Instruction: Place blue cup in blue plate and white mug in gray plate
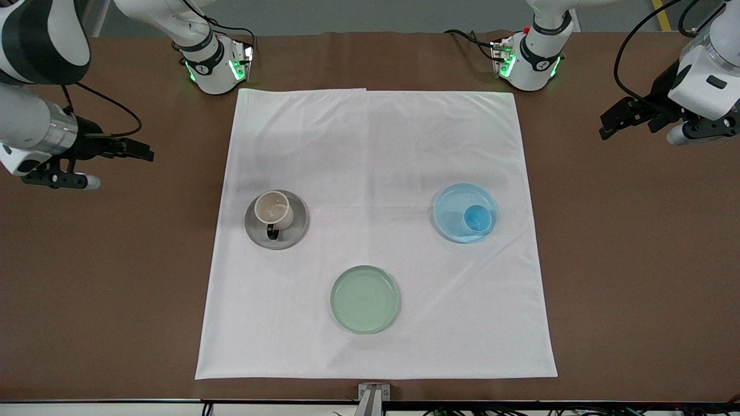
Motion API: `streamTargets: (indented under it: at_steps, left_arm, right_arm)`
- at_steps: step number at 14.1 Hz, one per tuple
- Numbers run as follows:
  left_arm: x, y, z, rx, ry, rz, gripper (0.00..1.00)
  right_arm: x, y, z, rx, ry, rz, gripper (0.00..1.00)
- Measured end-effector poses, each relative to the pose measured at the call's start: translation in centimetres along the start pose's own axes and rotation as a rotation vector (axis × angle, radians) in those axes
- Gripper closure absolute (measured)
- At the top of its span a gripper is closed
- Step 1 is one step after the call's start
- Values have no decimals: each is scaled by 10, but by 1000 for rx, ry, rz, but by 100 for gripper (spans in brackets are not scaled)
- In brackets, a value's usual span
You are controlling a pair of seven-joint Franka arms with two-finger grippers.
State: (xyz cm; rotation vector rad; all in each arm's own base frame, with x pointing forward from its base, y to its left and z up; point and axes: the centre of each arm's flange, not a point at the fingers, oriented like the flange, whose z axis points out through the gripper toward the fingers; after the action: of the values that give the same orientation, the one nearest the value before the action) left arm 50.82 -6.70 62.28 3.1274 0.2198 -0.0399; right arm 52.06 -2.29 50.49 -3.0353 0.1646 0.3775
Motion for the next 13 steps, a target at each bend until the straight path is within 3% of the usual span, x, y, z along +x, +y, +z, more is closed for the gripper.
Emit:
streamTargets:
  at_steps: [6, 13]
  left_arm:
    - [1, 3, -3, 11, 30, 65, 0]
    - [-4, 16, -6, 46, 47, 101, 0]
  right_arm:
    - [3, 60, -16, -20, 52, -8, 0]
    - [14, 101, -85, -68, 194, -116, 0]
